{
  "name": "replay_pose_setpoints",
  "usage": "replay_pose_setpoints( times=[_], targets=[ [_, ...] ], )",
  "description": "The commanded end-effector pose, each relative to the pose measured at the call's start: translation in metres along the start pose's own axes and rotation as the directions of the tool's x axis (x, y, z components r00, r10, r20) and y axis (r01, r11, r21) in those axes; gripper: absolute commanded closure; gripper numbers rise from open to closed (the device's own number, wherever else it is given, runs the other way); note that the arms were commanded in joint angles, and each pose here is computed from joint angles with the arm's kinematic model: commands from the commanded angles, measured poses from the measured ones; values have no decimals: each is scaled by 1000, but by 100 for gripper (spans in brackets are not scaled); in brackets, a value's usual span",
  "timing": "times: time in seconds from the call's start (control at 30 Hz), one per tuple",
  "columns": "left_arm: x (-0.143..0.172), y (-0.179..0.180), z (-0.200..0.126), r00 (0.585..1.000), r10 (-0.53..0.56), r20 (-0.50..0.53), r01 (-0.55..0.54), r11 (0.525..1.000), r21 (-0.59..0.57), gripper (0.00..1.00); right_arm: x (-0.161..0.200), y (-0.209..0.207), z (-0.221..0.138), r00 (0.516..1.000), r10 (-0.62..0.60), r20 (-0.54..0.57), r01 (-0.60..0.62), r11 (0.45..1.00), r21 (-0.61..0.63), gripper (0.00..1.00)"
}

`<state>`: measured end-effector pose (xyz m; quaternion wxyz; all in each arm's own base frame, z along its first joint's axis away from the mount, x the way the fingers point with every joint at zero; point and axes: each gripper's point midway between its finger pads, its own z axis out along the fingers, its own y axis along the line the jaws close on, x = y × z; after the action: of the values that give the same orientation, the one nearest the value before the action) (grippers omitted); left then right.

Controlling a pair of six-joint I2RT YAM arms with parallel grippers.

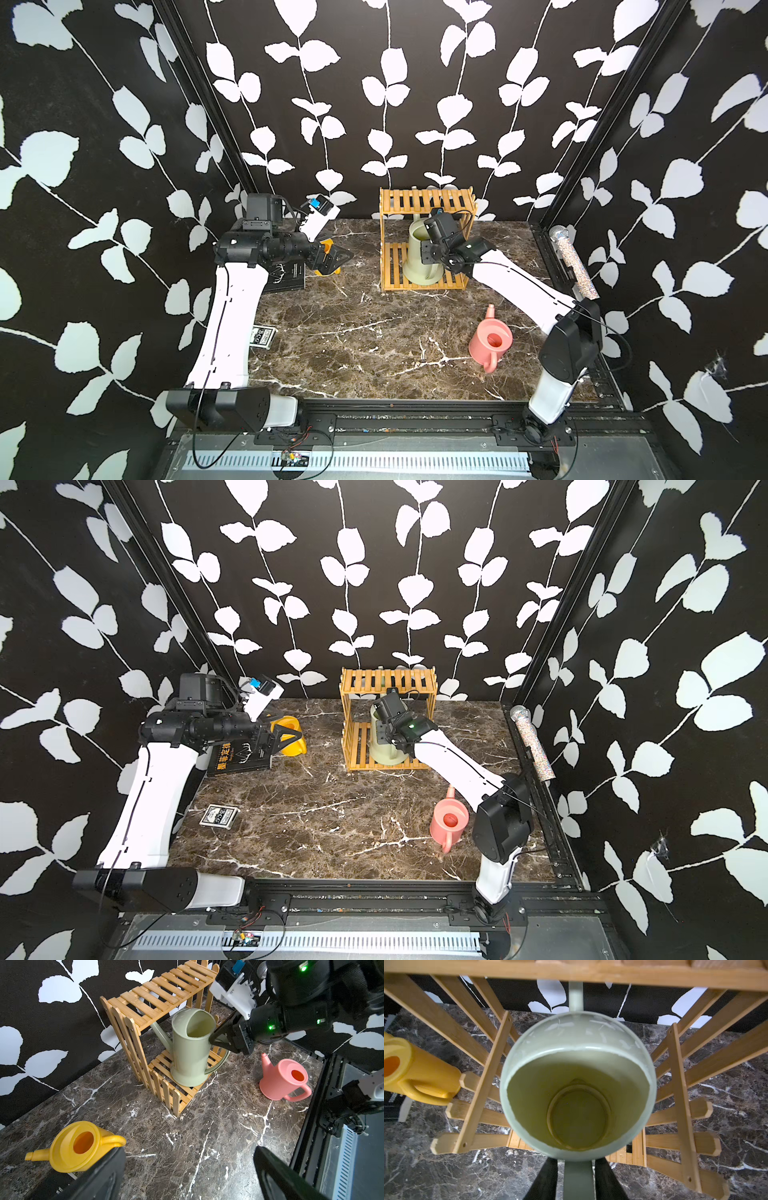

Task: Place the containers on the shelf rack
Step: 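Place the container on the shelf.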

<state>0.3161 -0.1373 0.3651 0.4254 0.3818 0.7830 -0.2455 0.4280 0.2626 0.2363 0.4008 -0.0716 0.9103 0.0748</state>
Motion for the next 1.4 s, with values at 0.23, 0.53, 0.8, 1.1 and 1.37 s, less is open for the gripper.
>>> replay_pose_setpoints(
  times=[0.23, 0.53, 0.8, 1.1, 1.37],
  targets=[
    [-6, -7, -6, 999, 20, 30, -20, 1000, 2, 1, -21, -2, -10, 997, 44, 66, -44, 999, -1, 56],
    [-4, -7, -5, 999, 25, 25, -25, 1000, 0, 1, -13, -8, -30, 994, 87, 71, -86, 996, -22, 46],
    [-5, -8, -7, 999, 25, 29, -25, 1000, 0, 1, 1, -1, -28, 991, 130, 25, -129, 989, -67, 49],
    [-5, -8, -6, 999, 23, 32, -24, 1000, 2, 2, 6, 2, -27, 988, 155, 6, -154, 984, -86, 49],
    [-4, -8, -6, 999, 23, 29, -23, 1000, 2, 1, 7, 8, -25, 987, 162, -3, -161, 981, -105, 49]
  ],
)
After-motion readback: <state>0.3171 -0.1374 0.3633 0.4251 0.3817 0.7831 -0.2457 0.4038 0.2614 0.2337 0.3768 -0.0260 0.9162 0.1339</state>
